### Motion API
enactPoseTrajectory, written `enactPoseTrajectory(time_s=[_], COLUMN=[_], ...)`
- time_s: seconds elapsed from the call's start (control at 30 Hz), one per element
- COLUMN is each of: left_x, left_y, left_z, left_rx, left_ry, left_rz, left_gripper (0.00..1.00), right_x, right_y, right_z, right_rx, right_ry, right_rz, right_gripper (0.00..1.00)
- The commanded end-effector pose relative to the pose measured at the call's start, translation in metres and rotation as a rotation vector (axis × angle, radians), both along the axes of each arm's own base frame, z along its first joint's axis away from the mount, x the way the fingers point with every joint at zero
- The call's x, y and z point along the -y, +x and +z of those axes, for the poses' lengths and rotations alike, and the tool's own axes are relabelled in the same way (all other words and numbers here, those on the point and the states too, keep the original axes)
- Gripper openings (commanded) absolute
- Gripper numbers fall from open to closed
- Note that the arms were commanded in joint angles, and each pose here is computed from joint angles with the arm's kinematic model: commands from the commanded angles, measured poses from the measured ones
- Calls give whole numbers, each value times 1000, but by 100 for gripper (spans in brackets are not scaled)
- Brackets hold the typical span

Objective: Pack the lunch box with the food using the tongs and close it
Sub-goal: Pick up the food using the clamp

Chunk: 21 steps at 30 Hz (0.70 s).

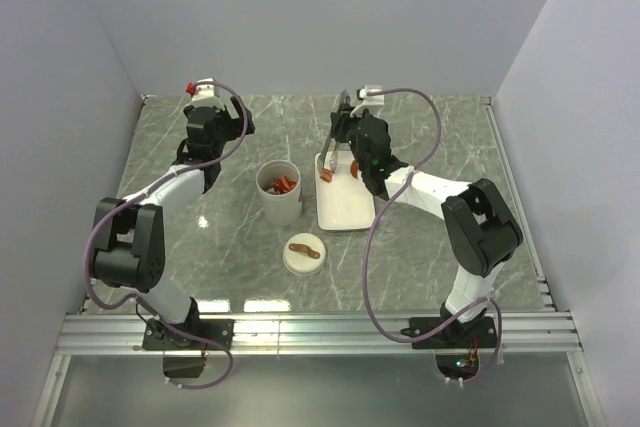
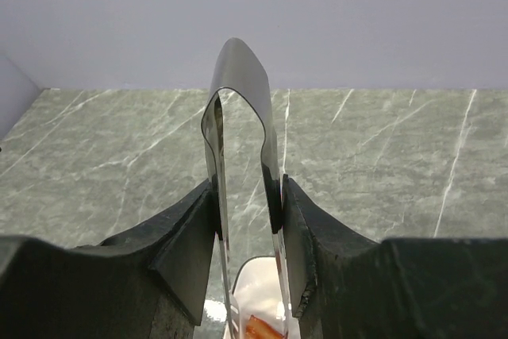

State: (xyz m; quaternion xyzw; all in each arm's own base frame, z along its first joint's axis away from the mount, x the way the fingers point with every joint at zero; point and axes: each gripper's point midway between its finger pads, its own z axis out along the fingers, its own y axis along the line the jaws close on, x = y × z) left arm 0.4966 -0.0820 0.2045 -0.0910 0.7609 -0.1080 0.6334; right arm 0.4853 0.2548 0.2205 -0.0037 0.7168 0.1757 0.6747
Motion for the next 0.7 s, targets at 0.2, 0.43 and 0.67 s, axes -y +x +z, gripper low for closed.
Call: enactPoseTrajectory(time_s=[0.2,0.43,0.67], left_x=[0,0,0], left_y=[8,8,7], left_z=[22,23,23], left_rx=[59,62,60], left_ry=[-16,-18,-18], left_rz=[5,4,4], left_gripper=[99,99,99], right_x=[4,1,-12], right_y=[-5,-17,-12], right_z=[16,13,-9], right_rx=[3,-13,-61], right_ry=[33,-14,-74], right_rz=[-6,4,0], right_gripper=[45,46,42])
